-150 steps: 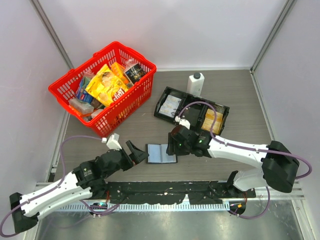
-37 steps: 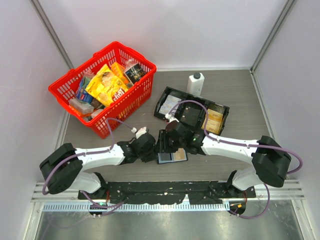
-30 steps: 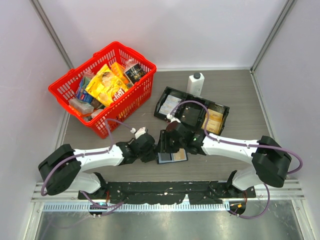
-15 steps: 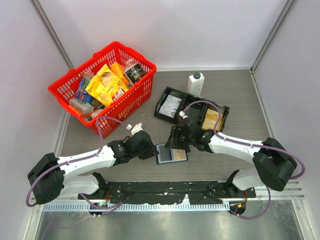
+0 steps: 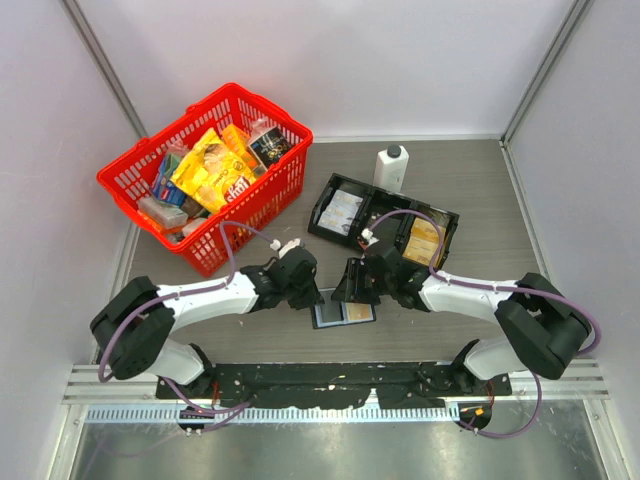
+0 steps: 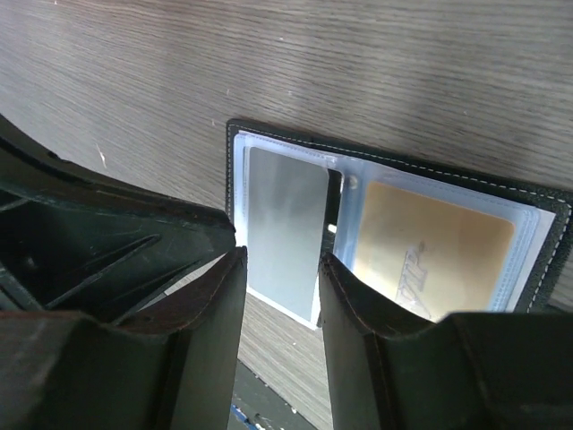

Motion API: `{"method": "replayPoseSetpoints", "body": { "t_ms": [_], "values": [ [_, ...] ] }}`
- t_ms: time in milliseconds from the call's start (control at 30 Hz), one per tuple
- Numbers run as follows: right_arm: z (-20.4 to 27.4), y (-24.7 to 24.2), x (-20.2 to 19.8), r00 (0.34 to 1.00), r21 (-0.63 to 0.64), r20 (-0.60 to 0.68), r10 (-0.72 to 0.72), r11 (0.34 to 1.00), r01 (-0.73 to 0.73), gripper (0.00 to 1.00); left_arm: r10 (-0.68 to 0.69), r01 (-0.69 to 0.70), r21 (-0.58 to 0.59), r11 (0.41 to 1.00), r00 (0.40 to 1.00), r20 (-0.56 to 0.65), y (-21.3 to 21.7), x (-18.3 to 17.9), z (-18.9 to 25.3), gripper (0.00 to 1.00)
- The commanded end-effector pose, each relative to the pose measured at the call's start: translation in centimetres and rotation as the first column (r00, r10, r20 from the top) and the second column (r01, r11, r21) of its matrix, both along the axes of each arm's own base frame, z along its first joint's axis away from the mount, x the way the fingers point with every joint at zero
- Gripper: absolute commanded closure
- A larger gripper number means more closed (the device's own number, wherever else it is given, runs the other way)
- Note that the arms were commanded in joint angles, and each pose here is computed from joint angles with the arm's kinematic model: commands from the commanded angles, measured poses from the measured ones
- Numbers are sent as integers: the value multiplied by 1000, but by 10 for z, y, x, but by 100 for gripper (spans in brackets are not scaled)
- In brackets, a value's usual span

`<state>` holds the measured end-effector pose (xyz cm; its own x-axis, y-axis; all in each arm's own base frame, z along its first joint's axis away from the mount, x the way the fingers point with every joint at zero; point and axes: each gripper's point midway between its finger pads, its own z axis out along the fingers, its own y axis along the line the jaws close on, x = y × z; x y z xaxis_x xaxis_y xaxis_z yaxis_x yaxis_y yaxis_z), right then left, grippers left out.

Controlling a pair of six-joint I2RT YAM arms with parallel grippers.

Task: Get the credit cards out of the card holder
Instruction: Remove the credit card from the card holder.

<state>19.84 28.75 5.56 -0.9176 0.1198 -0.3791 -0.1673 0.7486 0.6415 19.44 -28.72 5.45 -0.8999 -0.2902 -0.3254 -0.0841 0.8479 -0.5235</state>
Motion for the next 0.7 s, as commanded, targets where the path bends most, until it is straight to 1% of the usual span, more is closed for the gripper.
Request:
{"method": "replayPoseSetpoints", "body": {
  "t_ms": [0,167,400,467,667],
  "values": [
    [-1,9,1,999,54,26,45,997,-46,57,-39,39,6,999,999,-8,-9,4,-7,93],
    [-13,9,-3,998,59,11,58,997,-59,58,-31,35,75,997,998,-48,3,-2,-30,96],
    [-26,0,-10,998,71,-12,66,995,-65,59,-8,19,127,992,996,-85,21,-13,-49,98],
    [-23,0,-10,998,106,-3,70,992,-69,61,-7,20,130,991,995,-98,22,-17,-52,99],
    [-11,8,-17,991,223,26,133,965,-135,64,-4,20,131,991,992,-124,23,-21,-60,99]
  ]
}}
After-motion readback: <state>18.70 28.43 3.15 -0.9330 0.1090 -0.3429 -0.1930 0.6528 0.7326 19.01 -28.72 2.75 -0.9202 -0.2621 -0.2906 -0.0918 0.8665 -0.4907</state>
